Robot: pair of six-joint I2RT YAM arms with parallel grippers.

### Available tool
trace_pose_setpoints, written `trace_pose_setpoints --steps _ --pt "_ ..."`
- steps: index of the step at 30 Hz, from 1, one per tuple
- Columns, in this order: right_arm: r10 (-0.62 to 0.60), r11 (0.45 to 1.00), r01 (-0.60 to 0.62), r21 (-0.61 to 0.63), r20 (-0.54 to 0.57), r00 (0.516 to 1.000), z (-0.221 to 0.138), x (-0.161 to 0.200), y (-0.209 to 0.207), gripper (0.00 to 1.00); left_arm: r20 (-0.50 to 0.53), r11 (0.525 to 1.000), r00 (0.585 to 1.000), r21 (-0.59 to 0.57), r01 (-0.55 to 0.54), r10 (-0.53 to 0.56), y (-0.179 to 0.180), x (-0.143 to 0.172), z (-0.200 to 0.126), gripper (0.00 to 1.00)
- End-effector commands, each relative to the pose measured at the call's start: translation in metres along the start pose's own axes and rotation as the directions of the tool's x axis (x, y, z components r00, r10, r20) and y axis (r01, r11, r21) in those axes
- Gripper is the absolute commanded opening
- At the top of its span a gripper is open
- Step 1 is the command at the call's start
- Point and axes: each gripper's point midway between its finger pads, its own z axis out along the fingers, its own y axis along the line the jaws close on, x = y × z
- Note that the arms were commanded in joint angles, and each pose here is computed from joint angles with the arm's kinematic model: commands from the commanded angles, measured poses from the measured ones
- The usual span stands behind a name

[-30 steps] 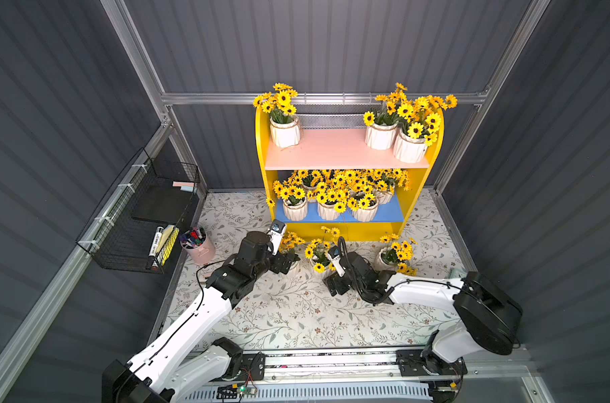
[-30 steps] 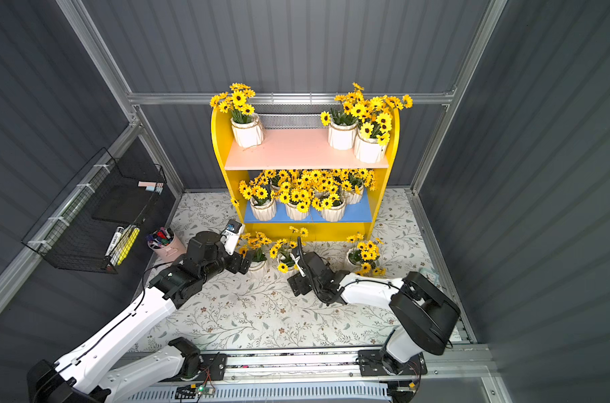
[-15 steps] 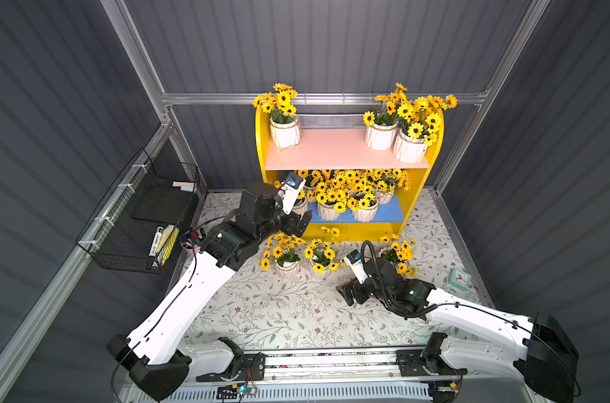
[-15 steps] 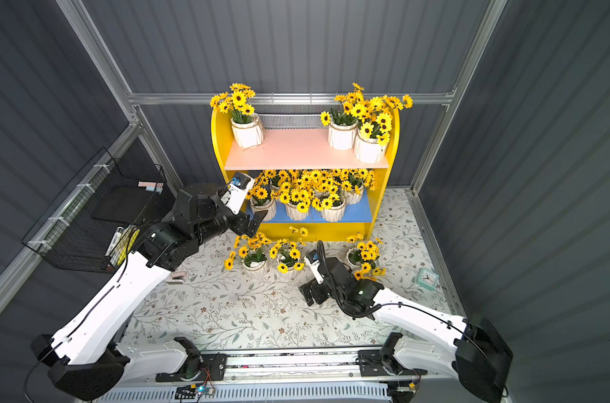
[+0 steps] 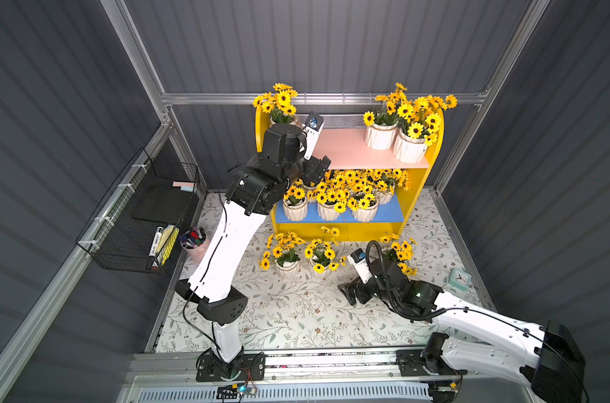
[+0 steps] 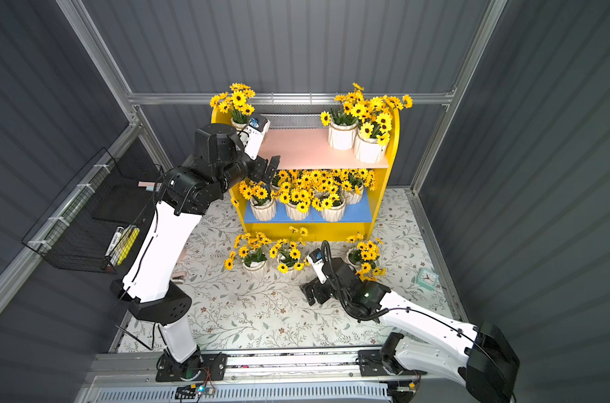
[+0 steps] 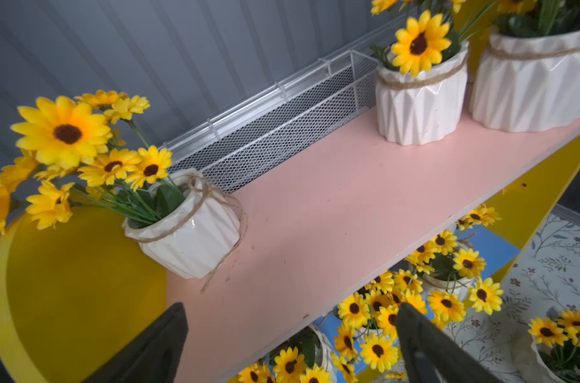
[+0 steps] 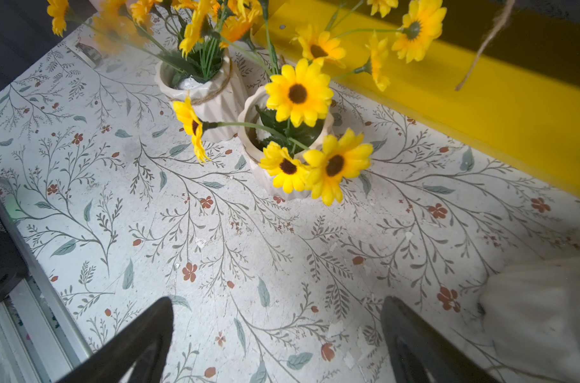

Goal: Take the sunflower pots off the shelves
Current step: Pick up the sunflower pot from the shelf.

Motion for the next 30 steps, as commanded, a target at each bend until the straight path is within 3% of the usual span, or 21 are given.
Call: trace_pose_setpoints --steps 1,8,15,21,24,30 --pt "-0.011 1.000 0.011 0.000 0.028 1.000 -0.005 -0.005 0.001 0.99 -0.066 0.999 0.998 -0.034 0.003 -0.006 0.013 0.015 -0.001 0.99" --pt "-0.033 0.999 0.034 -0.010 0.081 0.996 -0.015 -0.022 0.004 0.99 -0.096 0.998 0.993 0.022 0.067 -0.065 0.024 0.041 0.019 0.99" --pt "-0.052 0.998 0.047 0.041 0.140 0.989 -0.041 -0.051 -0.001 0.99 -0.102 0.995 0.993 0.077 0.063 -0.055 0.025 0.049 0.023 0.99" --pt "-0.089 0.972 0.020 0.235 0.288 0.953 -0.086 -0.105 -0.029 0.99 -0.093 0.996 0.996 0.094 0.008 0.001 0.025 0.054 0.003 0.99" --pt "-0.145 0.944 0.037 0.327 0.312 0.939 -0.102 -0.134 -0.041 0.99 -0.101 0.989 0.995 0.150 -0.007 0.023 0.017 0.051 -0.002 0.99" --pt "-0.106 0.934 -0.054 0.354 0.418 0.902 -0.130 -0.204 -0.071 0.99 -0.058 0.969 0.996 0.231 0.083 -0.072 0.016 0.029 0.018 0.99"
